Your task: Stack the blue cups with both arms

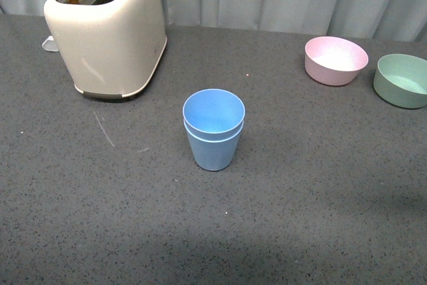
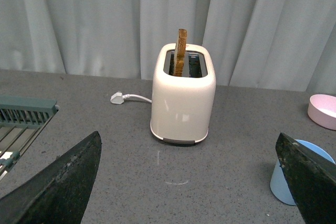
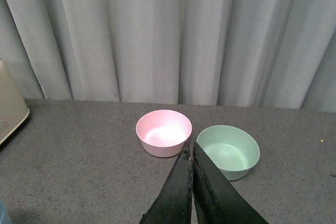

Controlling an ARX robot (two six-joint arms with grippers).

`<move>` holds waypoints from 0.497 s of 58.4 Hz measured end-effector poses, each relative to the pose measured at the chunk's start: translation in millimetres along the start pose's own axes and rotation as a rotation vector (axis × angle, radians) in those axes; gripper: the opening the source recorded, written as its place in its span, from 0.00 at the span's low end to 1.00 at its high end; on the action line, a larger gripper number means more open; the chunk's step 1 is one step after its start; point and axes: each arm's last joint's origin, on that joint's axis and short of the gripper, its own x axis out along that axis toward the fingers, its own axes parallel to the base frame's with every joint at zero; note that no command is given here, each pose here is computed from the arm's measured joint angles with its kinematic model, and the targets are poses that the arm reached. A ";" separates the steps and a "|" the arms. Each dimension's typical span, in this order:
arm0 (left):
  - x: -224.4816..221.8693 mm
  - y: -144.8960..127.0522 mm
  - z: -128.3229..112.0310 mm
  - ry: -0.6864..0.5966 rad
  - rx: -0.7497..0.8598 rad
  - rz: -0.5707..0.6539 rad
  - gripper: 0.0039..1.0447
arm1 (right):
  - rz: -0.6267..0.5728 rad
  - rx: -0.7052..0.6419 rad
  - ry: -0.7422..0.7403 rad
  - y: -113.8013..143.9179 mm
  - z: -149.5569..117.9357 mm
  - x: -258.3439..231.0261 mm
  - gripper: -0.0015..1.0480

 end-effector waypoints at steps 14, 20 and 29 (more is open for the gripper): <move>0.0 0.0 0.0 0.000 0.000 0.000 0.94 | 0.006 0.002 -0.004 -12.4 0.6 -29.1 0.01; 0.0 0.0 0.0 0.000 0.000 0.000 0.94 | 0.010 0.003 -0.002 -21.7 0.2 -37.3 0.01; 0.0 0.0 0.0 0.000 0.000 0.000 0.94 | 0.004 0.003 -0.006 -23.7 0.9 -47.2 0.01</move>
